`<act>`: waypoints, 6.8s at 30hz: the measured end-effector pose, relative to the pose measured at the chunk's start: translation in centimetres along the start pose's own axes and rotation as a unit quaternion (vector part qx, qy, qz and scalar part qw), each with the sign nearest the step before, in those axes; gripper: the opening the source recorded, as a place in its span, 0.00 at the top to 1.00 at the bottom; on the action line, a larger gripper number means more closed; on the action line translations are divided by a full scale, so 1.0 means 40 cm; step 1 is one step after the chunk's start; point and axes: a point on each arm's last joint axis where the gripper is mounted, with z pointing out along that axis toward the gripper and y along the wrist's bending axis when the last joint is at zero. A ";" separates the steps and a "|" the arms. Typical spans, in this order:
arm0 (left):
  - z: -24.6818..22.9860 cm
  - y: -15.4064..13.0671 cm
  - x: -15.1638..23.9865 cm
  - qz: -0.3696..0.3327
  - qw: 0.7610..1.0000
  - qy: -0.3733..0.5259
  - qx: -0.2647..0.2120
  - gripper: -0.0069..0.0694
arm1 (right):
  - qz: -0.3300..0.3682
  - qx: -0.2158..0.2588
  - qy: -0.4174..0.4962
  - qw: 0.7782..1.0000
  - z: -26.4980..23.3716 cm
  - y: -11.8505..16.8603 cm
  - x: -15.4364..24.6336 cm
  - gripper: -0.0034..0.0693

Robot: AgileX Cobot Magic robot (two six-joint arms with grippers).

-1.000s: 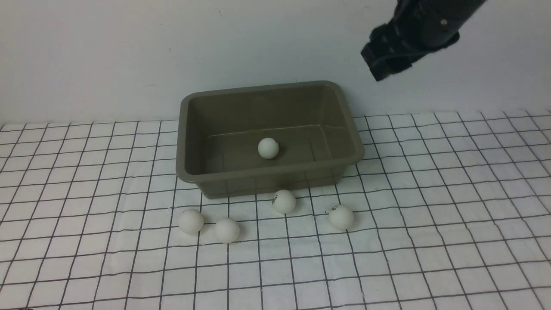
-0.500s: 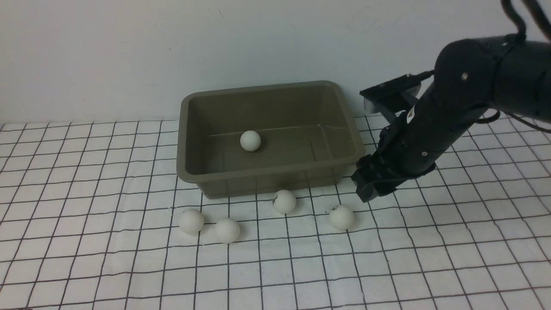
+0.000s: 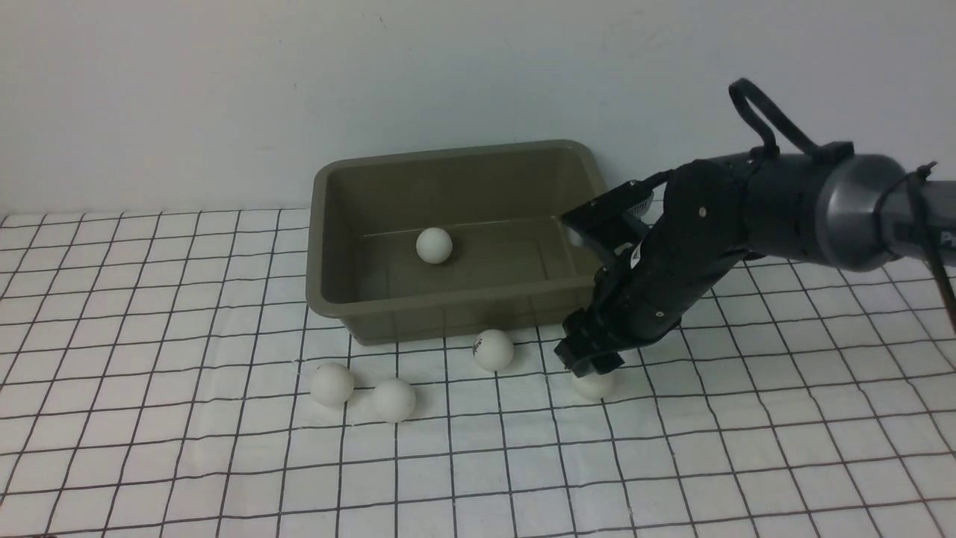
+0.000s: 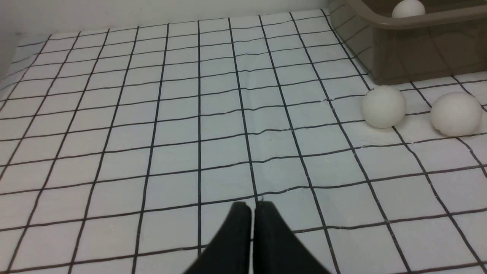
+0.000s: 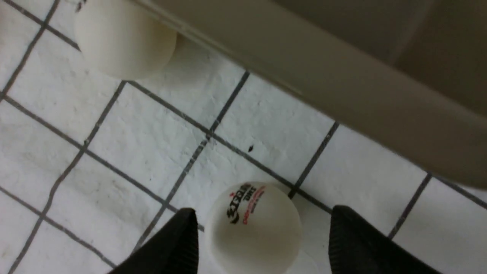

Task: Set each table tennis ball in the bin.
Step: Use the right arm to clamp the table tennis ball closest to it, then use the right arm to put the table tennis ball into the box, then use the right arm to clamp the table tennis ball closest to it

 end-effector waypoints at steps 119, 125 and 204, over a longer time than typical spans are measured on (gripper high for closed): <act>0.000 0.000 0.000 0.000 1.000 0.000 0.000 0.92 | 0.014 -0.002 -0.222 0.975 -0.588 0.109 0.219 0.97; 0.000 0.000 0.000 0.000 1.000 0.000 0.000 0.92 | 0.048 -0.024 -0.212 0.976 -0.448 0.129 0.248 0.97; 0.000 0.000 0.000 0.000 1.000 0.000 0.000 0.92 | 0.077 0.050 -0.199 0.976 0.013 0.297 -0.008 0.20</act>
